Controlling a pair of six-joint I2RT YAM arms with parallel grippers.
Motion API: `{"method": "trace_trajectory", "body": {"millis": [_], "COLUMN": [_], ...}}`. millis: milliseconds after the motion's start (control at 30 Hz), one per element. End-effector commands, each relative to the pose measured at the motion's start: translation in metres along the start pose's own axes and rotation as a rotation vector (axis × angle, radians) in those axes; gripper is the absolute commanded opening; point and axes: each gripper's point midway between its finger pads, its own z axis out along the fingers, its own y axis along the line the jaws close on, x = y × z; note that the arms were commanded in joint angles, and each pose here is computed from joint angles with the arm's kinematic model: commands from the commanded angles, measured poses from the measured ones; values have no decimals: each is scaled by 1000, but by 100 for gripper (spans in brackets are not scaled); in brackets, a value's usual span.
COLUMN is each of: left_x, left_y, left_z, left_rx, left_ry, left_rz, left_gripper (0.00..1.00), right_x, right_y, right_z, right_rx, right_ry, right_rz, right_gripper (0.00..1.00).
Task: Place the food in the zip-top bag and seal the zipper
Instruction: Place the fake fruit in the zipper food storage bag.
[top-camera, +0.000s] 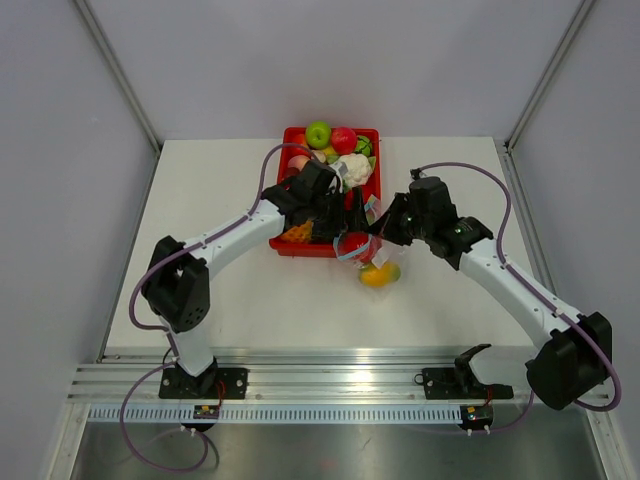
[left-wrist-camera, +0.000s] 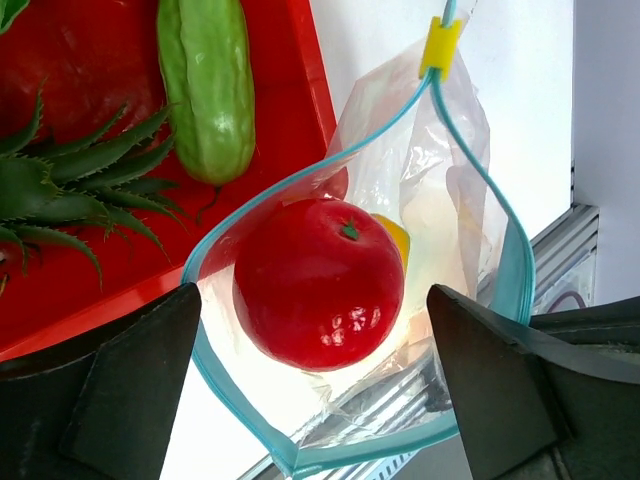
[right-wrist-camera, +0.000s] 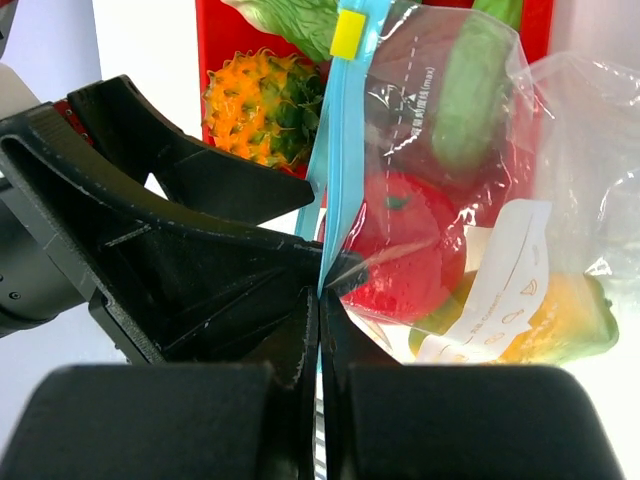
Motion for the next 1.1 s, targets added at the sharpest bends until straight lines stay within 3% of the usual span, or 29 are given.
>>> {"method": "trace_trajectory", "body": {"millis": [0, 200, 433, 500, 567, 867, 967, 1067], "left_x": [-30, -30, -25, -17, -8, 24, 34, 39], "left_y": [-56, -68, -41, -25, -14, -2, 2, -1], "left_z": [-41, -68, -96, -89, -80, -48, -38, -35], "left_rx": [179, 222, 117, 76, 48, 67, 49, 56], "left_ry": [-108, -133, -228, -215, -177, -56, -13, -2], "left_rz": [103, 170, 190, 163, 144, 78, 72, 73], "left_gripper": [99, 94, 64, 66, 75, 67, 58, 30], "right_x": [0, 0, 2, 2, 2, 0, -1, -1], "right_y": [9, 6, 5, 6, 7, 11, 12, 7], "right_z": [-6, -10, -12, -12, -14, -22, -24, -24], "right_rx": [-36, -22, -23, -29, -32, -48, -51, -29], "right_ry": [-9, -13, -12, -13, -16, -28, -36, -42], "right_rz": [3, 2, 10, 11, 15, 17, 16, 10], "right_gripper": [0, 0, 0, 0, 0, 0, 0, 0]}}
